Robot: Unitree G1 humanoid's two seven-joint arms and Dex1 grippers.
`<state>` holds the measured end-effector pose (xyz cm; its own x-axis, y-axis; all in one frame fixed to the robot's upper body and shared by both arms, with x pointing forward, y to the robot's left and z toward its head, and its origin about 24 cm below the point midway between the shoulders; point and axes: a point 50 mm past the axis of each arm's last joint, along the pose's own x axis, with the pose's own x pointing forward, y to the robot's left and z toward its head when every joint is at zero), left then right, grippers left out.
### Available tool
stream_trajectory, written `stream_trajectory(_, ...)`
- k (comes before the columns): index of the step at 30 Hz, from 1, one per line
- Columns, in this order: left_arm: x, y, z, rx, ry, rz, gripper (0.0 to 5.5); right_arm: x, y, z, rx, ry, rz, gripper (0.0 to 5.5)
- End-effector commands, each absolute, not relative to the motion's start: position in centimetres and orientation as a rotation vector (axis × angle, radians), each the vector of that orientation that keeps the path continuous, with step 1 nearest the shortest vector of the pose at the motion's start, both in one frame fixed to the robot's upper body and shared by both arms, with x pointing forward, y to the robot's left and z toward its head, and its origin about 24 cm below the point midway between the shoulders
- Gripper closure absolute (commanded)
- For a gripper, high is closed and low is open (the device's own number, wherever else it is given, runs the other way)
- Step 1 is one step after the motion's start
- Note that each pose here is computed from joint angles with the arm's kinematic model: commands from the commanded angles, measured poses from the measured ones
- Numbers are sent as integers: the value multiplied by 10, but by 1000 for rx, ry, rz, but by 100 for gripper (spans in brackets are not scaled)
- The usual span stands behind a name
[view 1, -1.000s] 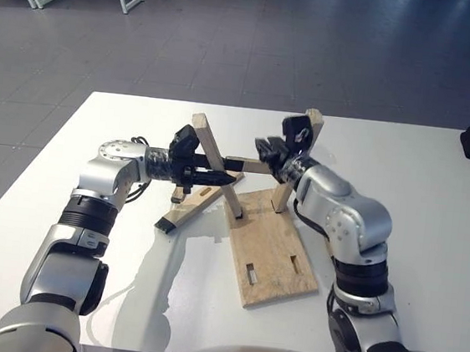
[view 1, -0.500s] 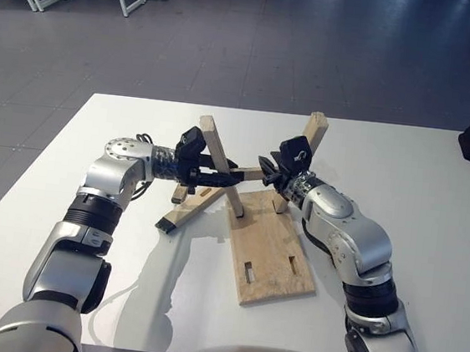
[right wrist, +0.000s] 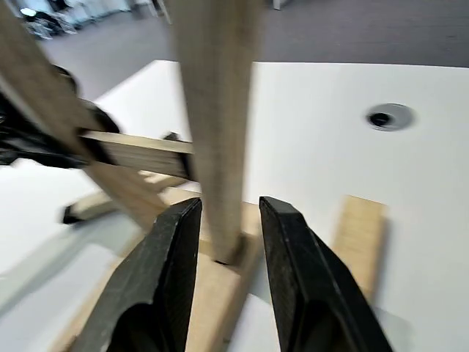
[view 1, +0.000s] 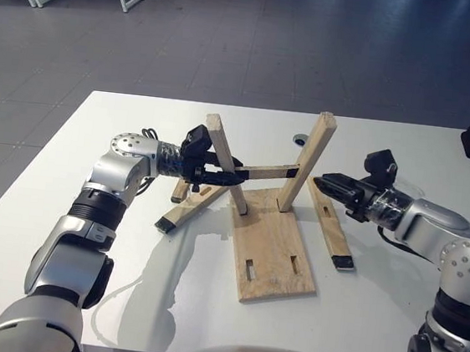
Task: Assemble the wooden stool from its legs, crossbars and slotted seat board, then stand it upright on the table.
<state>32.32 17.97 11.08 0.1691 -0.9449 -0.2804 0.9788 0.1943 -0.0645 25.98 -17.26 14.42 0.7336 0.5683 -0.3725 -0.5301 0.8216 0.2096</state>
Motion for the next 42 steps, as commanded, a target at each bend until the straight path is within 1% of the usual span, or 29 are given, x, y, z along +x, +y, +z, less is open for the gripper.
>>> stream_trajectory(1,293,205,31,375,785,-1318,346,298,-183,131,-133,399,246,407)
stream_trajectory(3,293,202,31,381,784,-1337,346,307,-141,133,-120,345,325,407)
stream_trajectory(5,296,196,32,380,781,-1365,346,297,-87,137,-71,306,496,407)
stream_trajectory(6,297,193,33,379,780,-1377,346,289,-68,140,-48,287,567,407)
stream_trajectory(7,297,190,33,378,779,-1389,346,281,-54,144,-25,271,624,407)
stream_trajectory(9,301,183,33,367,762,-1395,346,272,-43,148,-18,257,675,407)
stream_trajectory(10,302,180,34,356,750,-1395,346,272,-44,147,-26,259,679,407)
stream_trajectory(12,304,175,36,336,716,-1413,346,276,-59,143,-55,277,638,407)
stream_trajectory(13,302,174,37,329,690,-1444,346,277,-69,141,-71,289,617,407)
stream_trajectory(16,298,177,40,267,647,-1503,346,267,-116,127,-146,382,564,407)
stream_trajectory(17,299,178,39,252,643,-1500,346,254,-128,123,-211,424,630,407)
stream_trajectory(19,301,180,40,241,636,-1496,346,219,-138,114,-325,544,855,407)
stream_trajectory(20,302,179,42,242,620,-1497,346,199,-139,108,-347,616,984,407)
stream_trajectory(21,304,179,44,243,607,-1500,346,188,-139,104,-340,662,1065,407)
stream_trajectory(22,307,177,47,234,590,-1506,346,183,-137,101,-313,682,1113,407)
stream_trajectory(25,315,168,56,239,524,-1532,346,186,-128,90,-240,684,1132,407)
stream_trajectory(29,325,160,67,261,417,-1551,346,183,-119,80,-226,695,1130,407)
stream_trajectory(32,337,156,73,310,406,-1466,346,181,-116,78,-221,698,1133,407)
stream_trajectory(33,341,156,76,310,392,-1444,311,180,-116,78,-221,699,1133,409)
stream_trajectory(34,344,156,79,308,378,-1432,289,180,-116,78,-221,699,1131,409)
stream_trajectory(38,350,157,92,298,352,-1430,225,179,-115,76,-215,701,1116,409)
stream_trajectory(39,351,159,94,305,355,-1435,200,178,-115,75,-213,701,1113,409)
stream_trajectory(40,351,163,97,312,368,-1445,197,178,-115,75,-213,702,1109,409)
stream_trajectory(42,349,175,100,340,420,-1461,163,177,-115,74,-212,700,1099,409)
